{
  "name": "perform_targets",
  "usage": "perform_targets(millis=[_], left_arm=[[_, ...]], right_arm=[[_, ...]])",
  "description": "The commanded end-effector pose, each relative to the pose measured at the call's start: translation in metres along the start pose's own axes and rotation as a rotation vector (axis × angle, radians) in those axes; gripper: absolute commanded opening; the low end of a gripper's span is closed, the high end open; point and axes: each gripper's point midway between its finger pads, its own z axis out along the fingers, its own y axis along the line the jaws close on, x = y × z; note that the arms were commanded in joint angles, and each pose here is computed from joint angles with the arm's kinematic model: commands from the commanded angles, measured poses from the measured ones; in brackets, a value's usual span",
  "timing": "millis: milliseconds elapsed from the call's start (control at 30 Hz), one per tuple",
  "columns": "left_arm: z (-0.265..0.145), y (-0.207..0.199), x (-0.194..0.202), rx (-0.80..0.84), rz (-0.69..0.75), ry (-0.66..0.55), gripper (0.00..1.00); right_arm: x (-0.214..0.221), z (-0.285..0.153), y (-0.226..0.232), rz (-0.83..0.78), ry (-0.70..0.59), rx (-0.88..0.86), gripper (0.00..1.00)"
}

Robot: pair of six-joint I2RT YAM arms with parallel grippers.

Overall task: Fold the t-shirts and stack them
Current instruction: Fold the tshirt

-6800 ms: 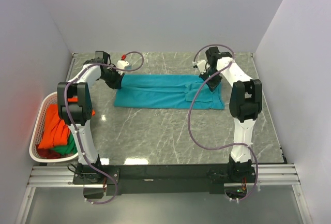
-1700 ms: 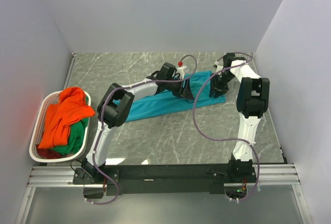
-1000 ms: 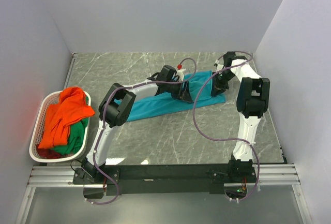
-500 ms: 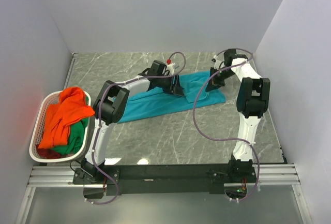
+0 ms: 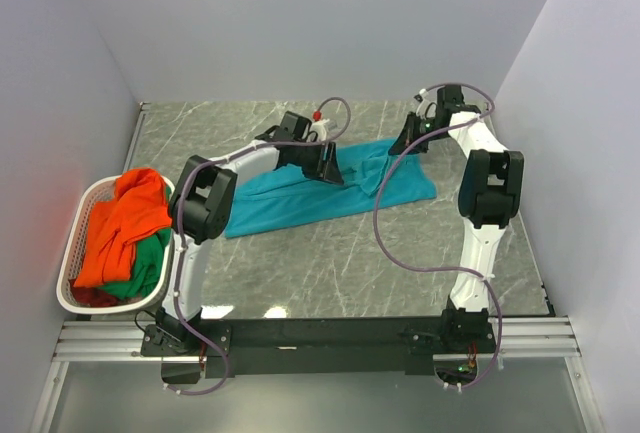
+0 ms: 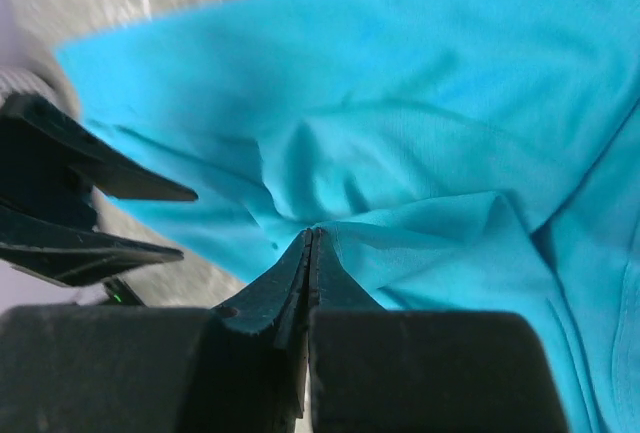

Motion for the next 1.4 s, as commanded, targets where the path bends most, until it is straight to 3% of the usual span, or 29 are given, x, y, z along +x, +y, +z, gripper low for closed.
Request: perform_targets(millis=[0,367,533,967,1000,1033,1067,1100,1133,1267,1367], left_arm=[[-0.03,-0.017,-0.02,-0.005,0.095,-0.048,0.53],[-0.049,-0.002,-0.015,-0.059,0.108,-0.036,0.53],[-0.052,0.003,-0.014,-0.063,0.106,-0.038,0.54],[-0.062,0.005,-0.009,-0.081,0.119,-0.033,0.54],[-0.063,0.006,-0.009,-0.084,0.123,-0.034,0.54],[-0.063,0.006,-0.007,-0.085,0.122,-0.029,0.54],[-0.064,0.006,-0.008,-0.086,0.126,-0.032,0.54],[-0.065,0.007,-0.007,-0.088,0.122,-0.029,0.54],[-0.066,0.006,-0.007,-0.087,0.123,-0.03,0.54],[-0.068,0.009,-0.007,-0.086,0.114,-0.034,0.54],[-0.071,0.009,-0.007,-0.08,0.11,-0.037,0.54]], right_arm=[[-0.032,-0.006,0.005,0.044,-0.115,-0.071,0.0],[-0.039,0.01,-0.004,0.164,-0.142,-0.131,0.0],[-0.036,0.018,0.009,0.16,-0.095,-0.211,0.0],[-0.057,0.026,0.012,0.229,-0.213,-0.234,0.0],[-0.057,0.027,0.012,0.245,-0.214,-0.24,0.03],[-0.06,0.026,0.014,0.24,-0.215,-0.244,0.12],[-0.06,0.028,0.013,0.241,-0.205,-0.246,0.27],[-0.059,0.029,0.012,0.229,-0.199,-0.238,0.49],[-0.057,0.026,0.013,0.231,-0.188,-0.229,0.54],[-0.049,0.009,0.018,0.182,-0.157,-0.215,0.55],[-0.03,-0.008,0.021,0.115,-0.129,-0.181,0.47]])
